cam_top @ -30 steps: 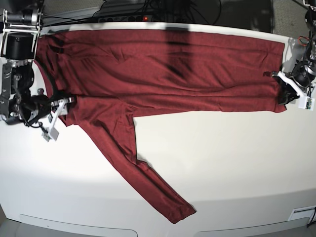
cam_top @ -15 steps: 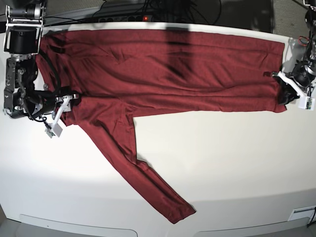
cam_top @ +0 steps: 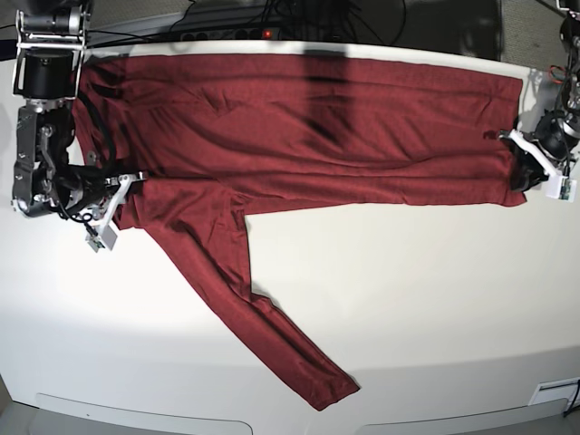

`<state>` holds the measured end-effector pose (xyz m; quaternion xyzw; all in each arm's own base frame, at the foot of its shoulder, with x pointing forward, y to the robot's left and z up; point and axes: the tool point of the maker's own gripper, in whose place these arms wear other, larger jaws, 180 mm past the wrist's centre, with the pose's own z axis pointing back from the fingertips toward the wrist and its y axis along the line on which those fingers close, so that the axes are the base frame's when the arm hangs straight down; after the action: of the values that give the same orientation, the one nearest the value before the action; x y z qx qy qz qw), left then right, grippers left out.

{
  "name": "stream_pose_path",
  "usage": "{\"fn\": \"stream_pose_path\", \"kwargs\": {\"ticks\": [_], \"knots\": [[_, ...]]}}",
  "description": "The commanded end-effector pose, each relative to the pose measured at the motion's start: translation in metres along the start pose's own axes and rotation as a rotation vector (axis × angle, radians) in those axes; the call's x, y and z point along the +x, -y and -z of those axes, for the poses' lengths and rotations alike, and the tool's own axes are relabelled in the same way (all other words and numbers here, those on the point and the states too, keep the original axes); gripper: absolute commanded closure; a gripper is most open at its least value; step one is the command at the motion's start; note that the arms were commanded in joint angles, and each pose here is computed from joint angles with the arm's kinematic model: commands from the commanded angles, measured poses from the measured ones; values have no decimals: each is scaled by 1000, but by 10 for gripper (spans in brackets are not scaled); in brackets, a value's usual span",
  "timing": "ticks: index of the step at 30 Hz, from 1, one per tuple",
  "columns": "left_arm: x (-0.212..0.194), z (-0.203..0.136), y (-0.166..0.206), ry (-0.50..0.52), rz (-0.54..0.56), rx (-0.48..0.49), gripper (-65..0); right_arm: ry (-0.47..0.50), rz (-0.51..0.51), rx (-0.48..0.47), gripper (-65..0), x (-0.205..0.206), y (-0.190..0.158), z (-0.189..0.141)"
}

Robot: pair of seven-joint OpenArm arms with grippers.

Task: Fold the T-shirt properly
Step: 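Release the folded shirt and raise both grippers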

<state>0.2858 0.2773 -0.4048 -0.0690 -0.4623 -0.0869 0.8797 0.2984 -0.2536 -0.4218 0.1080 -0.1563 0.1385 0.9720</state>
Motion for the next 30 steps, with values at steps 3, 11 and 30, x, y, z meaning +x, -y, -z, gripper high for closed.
{"fn": "stream_pose_path", "kwargs": {"ticks": [3,11,30], "knots": [[21,-2,-7,61,19,6,0,37,5,-19,0,11,8,-7],[22,-3,-8,62,19,8,0,83,2,-30,0,23,13,-17],[46,-8,15,65,58,-45,0,116,29,25,0,14,19,-60]]}}
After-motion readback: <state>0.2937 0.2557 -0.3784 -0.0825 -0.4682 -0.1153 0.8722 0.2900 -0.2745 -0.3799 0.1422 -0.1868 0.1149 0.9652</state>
